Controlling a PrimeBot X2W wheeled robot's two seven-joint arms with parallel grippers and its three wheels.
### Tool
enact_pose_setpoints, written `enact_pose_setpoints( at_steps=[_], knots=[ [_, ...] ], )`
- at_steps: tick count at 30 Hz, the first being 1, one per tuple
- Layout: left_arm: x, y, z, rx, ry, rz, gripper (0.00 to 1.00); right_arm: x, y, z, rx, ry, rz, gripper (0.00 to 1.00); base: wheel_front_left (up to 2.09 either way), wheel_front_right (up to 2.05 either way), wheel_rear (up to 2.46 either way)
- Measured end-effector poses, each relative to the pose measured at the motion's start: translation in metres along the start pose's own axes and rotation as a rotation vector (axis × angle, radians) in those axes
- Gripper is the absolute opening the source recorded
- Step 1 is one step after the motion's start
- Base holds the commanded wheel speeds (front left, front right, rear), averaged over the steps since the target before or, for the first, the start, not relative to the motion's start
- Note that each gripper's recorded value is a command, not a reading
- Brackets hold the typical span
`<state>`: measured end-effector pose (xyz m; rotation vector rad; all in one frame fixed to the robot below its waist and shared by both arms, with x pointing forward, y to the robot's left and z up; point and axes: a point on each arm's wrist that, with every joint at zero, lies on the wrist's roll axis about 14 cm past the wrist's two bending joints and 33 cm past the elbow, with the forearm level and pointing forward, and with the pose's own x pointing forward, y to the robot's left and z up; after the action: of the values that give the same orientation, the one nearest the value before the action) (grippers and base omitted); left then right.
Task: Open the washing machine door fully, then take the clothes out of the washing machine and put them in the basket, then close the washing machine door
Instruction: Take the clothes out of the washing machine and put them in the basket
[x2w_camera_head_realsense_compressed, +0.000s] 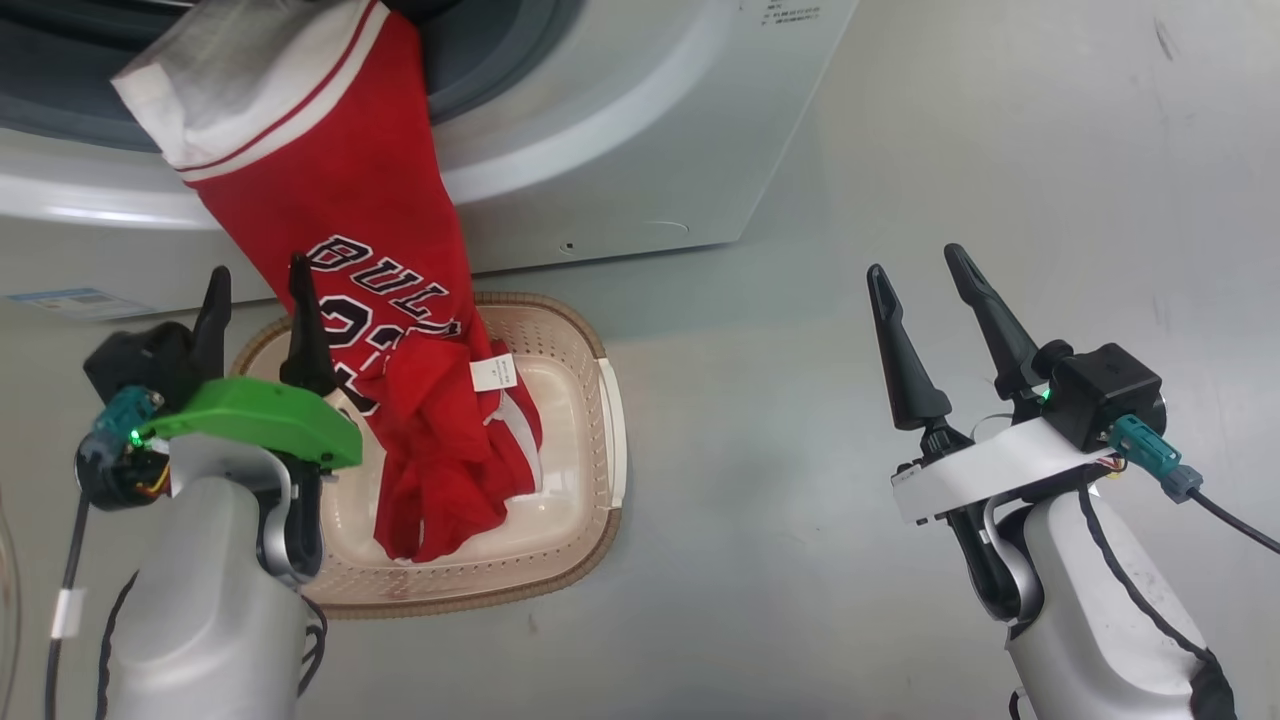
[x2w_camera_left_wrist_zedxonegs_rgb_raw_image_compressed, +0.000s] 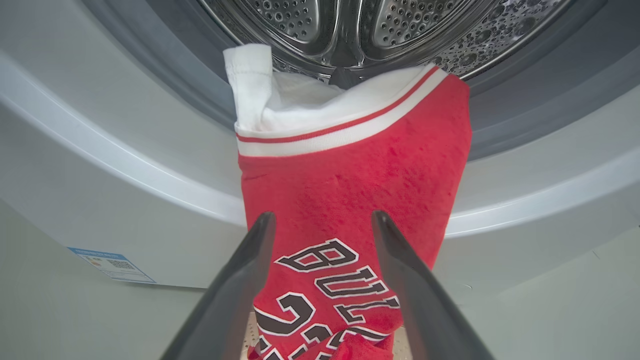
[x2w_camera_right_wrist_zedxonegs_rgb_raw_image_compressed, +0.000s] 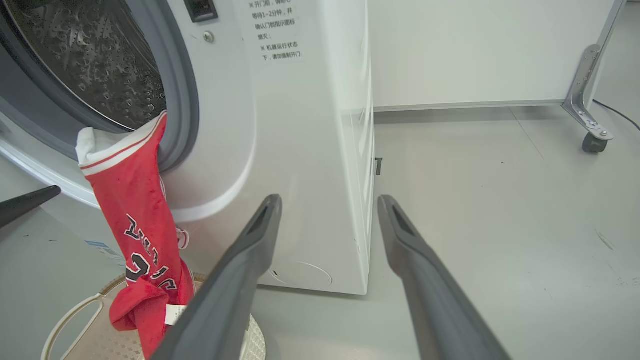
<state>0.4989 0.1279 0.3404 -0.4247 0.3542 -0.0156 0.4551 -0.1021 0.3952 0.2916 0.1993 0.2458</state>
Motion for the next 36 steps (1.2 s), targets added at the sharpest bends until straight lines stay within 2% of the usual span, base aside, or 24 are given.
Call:
enact_pose_setpoints(
  at_steps=[18, 36],
  knots=[
    [-0.059, -0.018, 0.015, 0.149, -0.059, -0.062, 1.0, -0.026, 0.008, 0.005, -0.009, 0.006, -0.007, 1.0, 0.0, 0.0, 0.0],
    [-0.102, -0.027, 0.023, 0.166, -0.108, -0.062, 1.0, -0.052, 0.008, 0.018, -0.018, -0.026, -0.047, 1.0, 0.0, 0.0, 0.0]
  ],
)
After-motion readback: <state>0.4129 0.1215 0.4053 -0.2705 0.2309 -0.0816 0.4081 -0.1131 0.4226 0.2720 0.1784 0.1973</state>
